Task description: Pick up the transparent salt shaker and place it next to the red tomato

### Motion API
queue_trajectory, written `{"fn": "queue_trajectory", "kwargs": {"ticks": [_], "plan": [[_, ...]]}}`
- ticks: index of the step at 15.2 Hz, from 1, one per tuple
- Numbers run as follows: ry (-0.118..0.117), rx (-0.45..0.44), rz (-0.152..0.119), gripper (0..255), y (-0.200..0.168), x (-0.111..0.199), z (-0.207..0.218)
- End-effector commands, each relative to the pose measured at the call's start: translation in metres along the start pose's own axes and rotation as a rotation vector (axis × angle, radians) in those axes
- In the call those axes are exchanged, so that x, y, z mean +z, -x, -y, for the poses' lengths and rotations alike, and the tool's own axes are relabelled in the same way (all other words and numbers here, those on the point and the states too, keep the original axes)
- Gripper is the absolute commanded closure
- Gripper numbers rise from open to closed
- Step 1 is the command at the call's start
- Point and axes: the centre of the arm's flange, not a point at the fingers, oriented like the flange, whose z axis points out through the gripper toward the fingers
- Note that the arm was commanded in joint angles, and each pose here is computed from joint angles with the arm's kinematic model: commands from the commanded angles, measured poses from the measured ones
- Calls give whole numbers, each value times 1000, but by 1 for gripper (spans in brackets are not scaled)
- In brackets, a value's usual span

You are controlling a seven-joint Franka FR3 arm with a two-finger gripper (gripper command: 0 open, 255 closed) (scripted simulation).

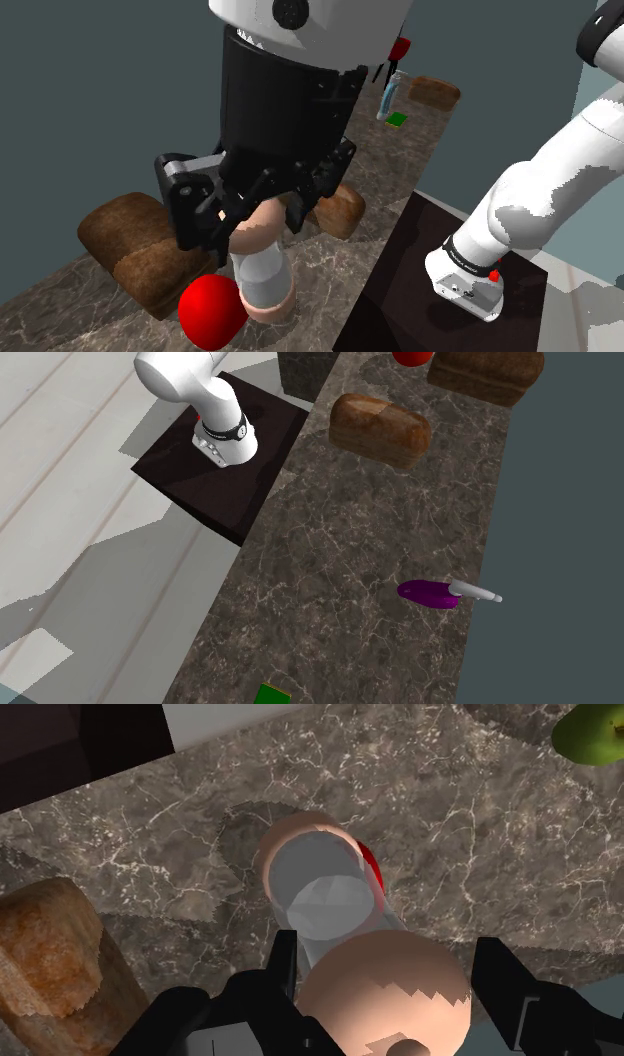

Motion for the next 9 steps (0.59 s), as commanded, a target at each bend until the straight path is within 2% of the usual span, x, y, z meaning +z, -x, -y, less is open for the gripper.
{"fn": "queue_trajectory", "kwargs": {"ticks": [1,9], "plan": [[-2,1,0,255,3,9,2],[-2,1,0,255,4,51,-5]]}}
